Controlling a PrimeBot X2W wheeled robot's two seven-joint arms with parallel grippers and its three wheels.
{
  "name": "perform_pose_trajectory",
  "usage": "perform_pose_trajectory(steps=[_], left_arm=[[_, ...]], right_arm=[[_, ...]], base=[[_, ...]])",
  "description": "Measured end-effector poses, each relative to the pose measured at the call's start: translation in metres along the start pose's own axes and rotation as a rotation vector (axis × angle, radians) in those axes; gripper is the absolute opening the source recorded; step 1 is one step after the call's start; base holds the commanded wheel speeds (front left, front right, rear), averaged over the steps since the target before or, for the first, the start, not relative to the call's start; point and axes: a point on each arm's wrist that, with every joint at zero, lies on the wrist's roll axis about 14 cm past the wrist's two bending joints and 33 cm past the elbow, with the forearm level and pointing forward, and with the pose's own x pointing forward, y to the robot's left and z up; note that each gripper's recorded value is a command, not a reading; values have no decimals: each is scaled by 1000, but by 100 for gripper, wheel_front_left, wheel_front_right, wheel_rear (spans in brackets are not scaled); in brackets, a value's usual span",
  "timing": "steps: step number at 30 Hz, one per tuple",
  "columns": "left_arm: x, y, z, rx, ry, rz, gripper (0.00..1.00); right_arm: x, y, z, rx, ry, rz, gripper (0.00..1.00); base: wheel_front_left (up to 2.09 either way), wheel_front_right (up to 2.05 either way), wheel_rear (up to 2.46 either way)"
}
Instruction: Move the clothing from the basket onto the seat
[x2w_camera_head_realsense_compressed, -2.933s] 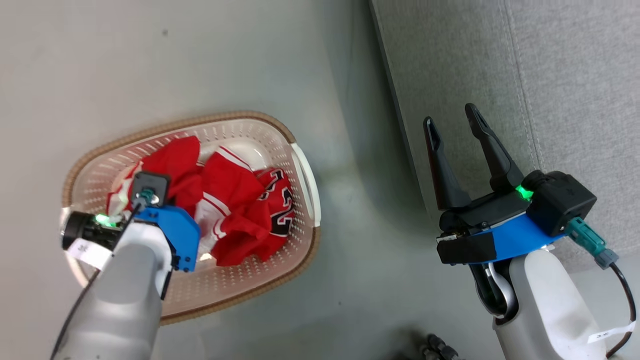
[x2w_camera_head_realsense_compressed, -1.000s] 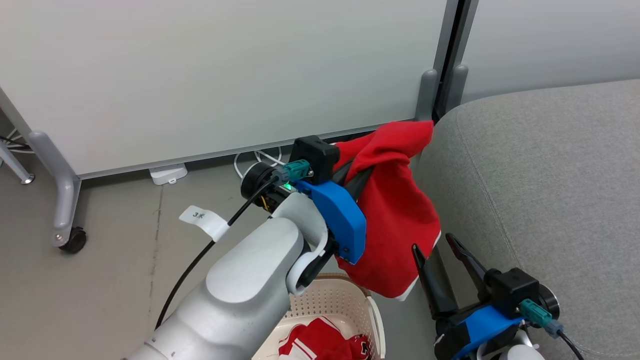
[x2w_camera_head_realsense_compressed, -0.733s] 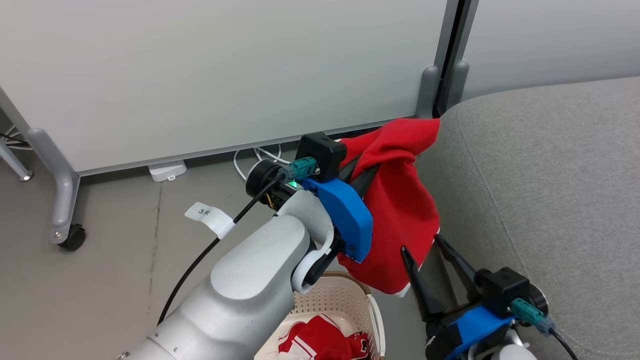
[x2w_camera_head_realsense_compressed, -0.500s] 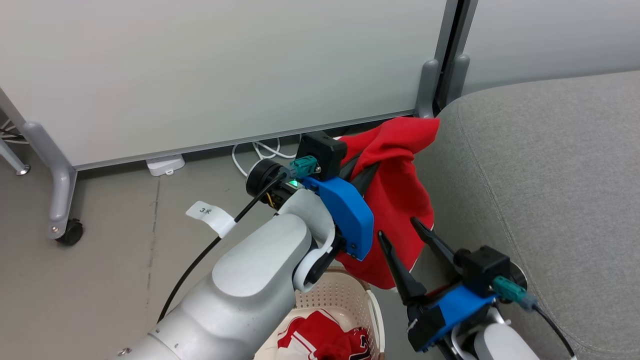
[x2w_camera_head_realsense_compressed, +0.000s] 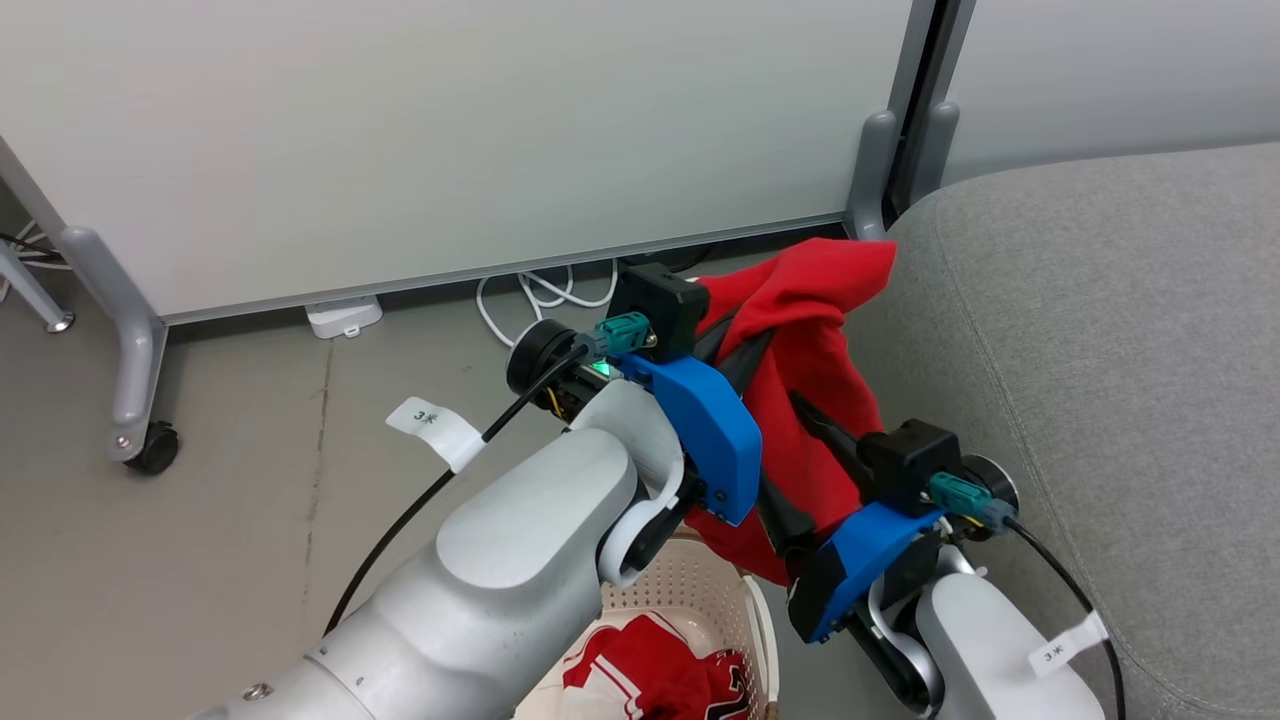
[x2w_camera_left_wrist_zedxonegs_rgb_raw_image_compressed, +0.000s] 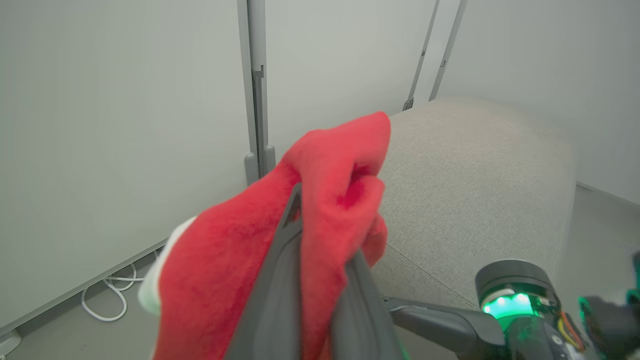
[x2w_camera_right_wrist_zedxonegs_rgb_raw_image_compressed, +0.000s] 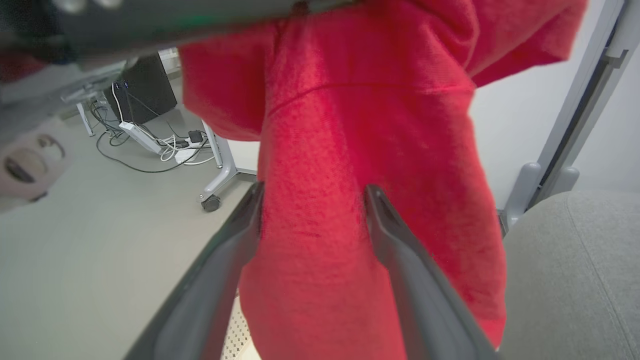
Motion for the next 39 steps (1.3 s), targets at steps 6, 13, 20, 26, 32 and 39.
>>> perform_pose_trajectory(steps=[6,13,20,26,32,39], left_arm=[[-1,-1,-2,-8,7,-3,0],[-1,-6,-2,-5,8,-14,0],[-2,-9,-3,-7,12,-20,0],[-2,-7,-3,-7,14,-13,0],[-2,-5,-4,-3,16,-5,0],[-2,-4,-8,-1,30,-4,0]], right_arm=[[8,3,-10,-28,56,20,100],[13,4,-16,-53,92,35,100],[18,3,-16,-63,103,42,41],[19,4,-18,-62,111,47,0],[19,3,-19,-55,111,43,0],[18,2,-20,-51,113,40,0]], base=[[0,0,0],[0,0,0],[0,0,0],[0,0,0],[0,0,0],[0,0,0]])
